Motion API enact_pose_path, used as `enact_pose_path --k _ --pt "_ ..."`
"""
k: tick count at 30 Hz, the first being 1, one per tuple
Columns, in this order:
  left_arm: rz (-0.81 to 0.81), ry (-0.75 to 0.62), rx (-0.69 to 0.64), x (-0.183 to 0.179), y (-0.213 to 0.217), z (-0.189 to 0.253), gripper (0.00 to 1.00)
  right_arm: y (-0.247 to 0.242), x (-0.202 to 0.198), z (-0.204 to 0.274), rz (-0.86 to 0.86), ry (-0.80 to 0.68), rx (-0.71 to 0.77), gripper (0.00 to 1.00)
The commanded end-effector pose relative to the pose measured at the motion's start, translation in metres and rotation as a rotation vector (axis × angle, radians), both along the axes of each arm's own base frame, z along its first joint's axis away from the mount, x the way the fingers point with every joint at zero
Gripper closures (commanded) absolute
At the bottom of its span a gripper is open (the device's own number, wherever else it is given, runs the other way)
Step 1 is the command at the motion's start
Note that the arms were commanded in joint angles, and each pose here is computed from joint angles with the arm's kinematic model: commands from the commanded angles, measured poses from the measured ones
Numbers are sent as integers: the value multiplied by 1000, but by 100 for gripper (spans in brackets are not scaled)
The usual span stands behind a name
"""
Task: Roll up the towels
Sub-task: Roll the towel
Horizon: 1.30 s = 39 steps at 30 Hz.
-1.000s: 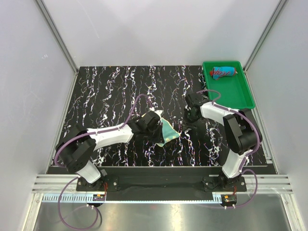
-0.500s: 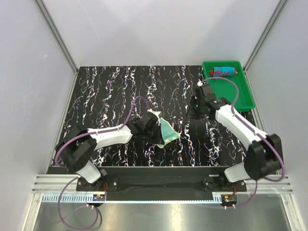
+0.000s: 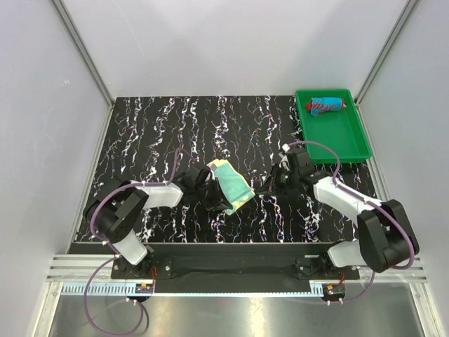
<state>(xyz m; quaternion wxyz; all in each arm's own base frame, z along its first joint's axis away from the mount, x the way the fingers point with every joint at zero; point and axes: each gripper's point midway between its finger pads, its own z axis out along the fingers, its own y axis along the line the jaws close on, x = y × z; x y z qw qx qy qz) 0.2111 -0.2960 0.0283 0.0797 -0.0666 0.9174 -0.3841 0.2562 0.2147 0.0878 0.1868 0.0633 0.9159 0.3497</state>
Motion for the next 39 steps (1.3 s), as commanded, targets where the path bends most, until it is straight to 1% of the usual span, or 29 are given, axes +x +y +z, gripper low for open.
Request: enact_pose_path --k 1,7,16,28,32,33,35,36,37,39 --pt "8 32 -89 3 -10 7 100 26 8 21 41 -68 167 89" --pt "21 75 -95 6 -9 1 100 49 8 23 117 -105 234 88" --pt "27 91 -96 11 -5 0 100 63 18 -10 124 -51 237 90" --pt "26 113 -75 11 4 -8 100 63 26 -63 118 9 182 95" --pt "26 128 -48 8 11 -14 100 64 30 -65 114 12 180 95" --pt "28 129 -41 8 13 -15 98 65 30 -66 116 12 181 96" --pt "27 121 -19 6 17 -15 90 64 29 -69 114 20 176 96" --pt "35 108 2 8 20 -16 85 63 29 -70 112 19 175 96" --pt "29 94 22 8 23 -13 76 63 29 -70 112 17 173 96" --pt "38 66 63 11 29 -12 66 62 29 -72 108 15 168 96"
